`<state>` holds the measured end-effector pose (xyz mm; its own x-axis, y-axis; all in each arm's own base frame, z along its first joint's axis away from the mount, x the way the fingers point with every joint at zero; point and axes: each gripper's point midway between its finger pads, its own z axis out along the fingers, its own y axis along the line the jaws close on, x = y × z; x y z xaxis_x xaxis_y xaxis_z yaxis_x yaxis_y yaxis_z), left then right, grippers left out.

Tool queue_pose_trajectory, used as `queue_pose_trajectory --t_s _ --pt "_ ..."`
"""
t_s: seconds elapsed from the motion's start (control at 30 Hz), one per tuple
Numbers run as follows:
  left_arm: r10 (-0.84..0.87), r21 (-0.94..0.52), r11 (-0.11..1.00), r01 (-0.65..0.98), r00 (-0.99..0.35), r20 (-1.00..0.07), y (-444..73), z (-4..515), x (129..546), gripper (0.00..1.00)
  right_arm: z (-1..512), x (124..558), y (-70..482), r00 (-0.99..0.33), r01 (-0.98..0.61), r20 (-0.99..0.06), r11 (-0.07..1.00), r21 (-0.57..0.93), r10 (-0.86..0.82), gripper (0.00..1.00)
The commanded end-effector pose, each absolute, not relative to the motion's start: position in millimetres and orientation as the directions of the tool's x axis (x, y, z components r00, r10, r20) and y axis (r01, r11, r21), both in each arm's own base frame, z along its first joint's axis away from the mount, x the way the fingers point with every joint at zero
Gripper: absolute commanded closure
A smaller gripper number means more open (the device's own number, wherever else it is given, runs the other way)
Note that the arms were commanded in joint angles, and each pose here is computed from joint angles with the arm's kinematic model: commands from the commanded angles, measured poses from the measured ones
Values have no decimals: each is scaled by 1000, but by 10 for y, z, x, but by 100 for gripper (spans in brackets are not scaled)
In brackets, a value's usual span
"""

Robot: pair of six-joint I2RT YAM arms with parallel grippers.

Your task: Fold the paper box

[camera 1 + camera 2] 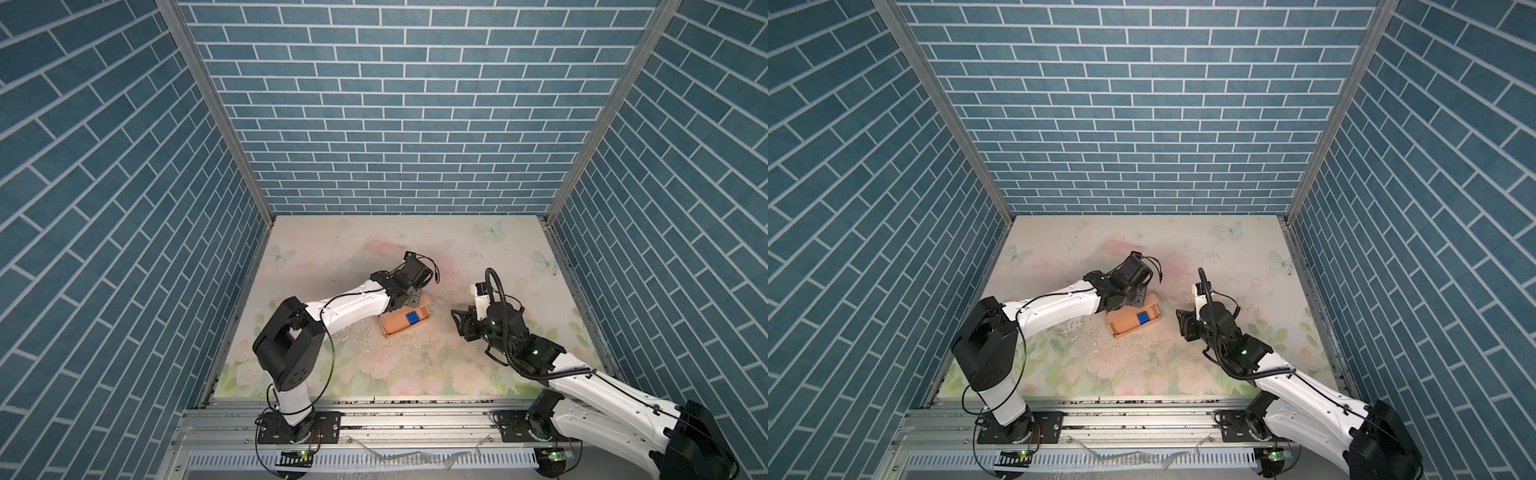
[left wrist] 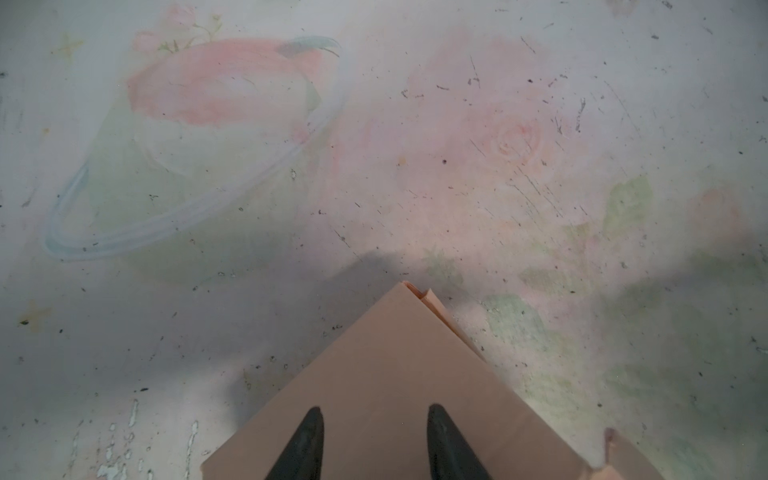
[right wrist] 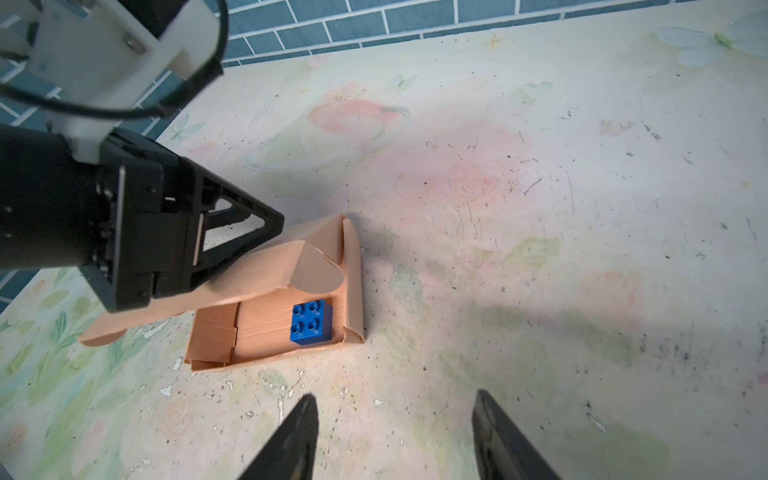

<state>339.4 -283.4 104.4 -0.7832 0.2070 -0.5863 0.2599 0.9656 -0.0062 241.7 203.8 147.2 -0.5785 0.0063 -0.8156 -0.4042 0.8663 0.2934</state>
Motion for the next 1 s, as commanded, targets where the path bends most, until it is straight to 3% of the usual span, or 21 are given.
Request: queue_pose_trajectory --t_s 0.0,0.33,0.6,0.73,0.97 --pt "211 -3 967 255 -804 -556 -2825 867 3302 57 1547 2393 2038 -600 -392 -798 854 343 46 40" --pt "201 -30 967 255 -825 -528 -2797 715 3156 57 1503 2452 2110 -638 -392 -770 854 343 16 40" --pt "188 -31 968 249 -801 -568 -2654 1175 3119 54 1464 2616 2286 -686 -413 -726 847 333 -49 39" --pt "109 -73 981 181 -816 -568 -2379 1295 3021 52 1393 2693 2457 -718 -445 -687 834 327 -113 39" --pt "-73 -116 993 -18 -870 -487 -1778 1037 2660 53 1227 2911 2659 -751 -434 -644 843 317 -144 39"
